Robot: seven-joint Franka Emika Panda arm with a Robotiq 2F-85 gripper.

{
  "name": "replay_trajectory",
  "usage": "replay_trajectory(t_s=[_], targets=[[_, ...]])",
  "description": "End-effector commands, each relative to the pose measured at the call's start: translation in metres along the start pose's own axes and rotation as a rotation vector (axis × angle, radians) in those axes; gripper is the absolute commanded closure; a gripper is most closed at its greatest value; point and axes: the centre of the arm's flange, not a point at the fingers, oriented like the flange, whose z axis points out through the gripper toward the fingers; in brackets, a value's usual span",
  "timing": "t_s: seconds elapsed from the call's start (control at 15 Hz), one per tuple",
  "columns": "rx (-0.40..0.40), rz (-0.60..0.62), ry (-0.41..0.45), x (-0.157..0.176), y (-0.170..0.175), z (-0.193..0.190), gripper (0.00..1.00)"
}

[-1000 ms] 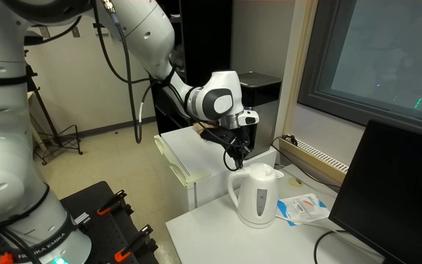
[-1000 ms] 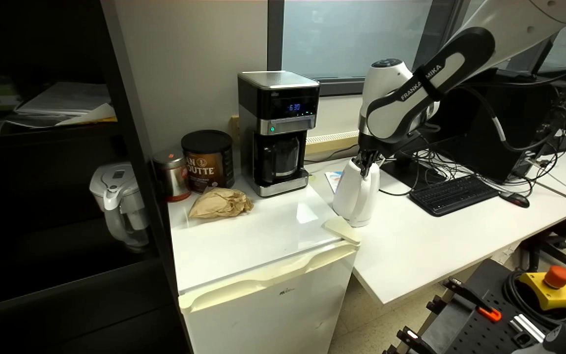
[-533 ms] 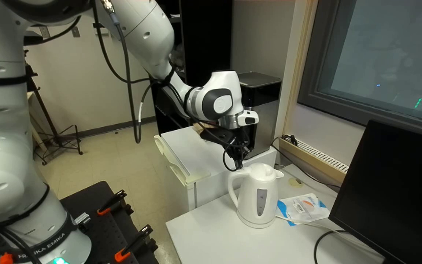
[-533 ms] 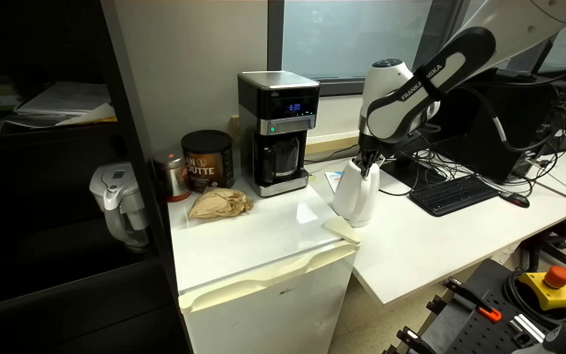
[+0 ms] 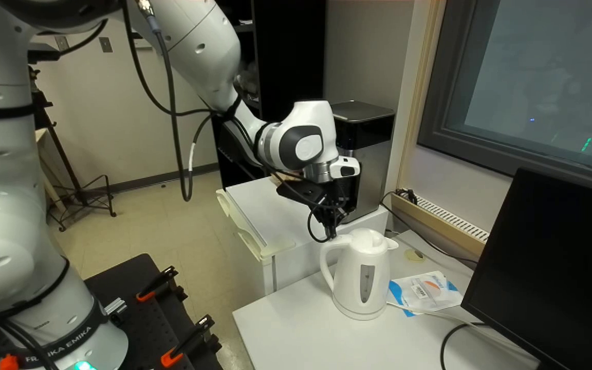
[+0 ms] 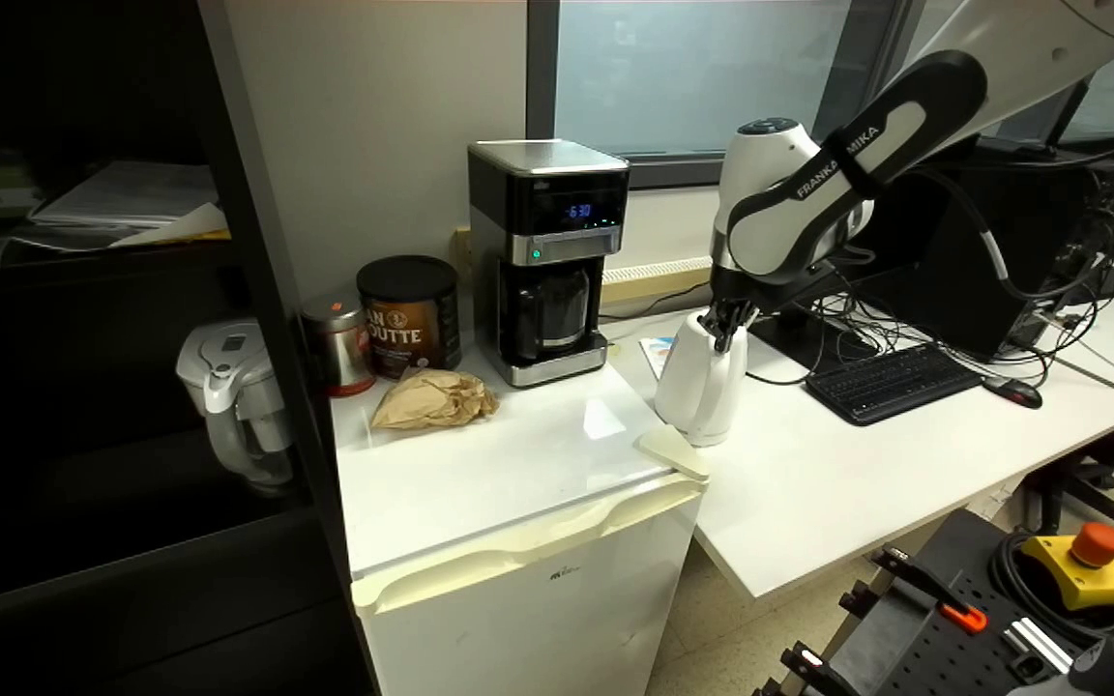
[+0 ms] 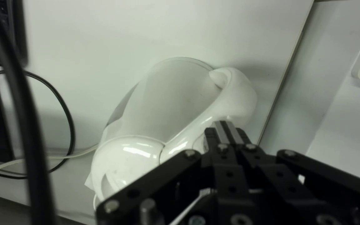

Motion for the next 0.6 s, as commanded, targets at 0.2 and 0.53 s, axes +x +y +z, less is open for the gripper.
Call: replay_trajectory(t_s=[0.2, 0.53], targets=[[0.029, -0.005, -0.018, -0.022, -0.007, 0.004, 0.97], [0.05, -0.036, -0.022, -0.033, -0.015, -0.001, 0.97]])
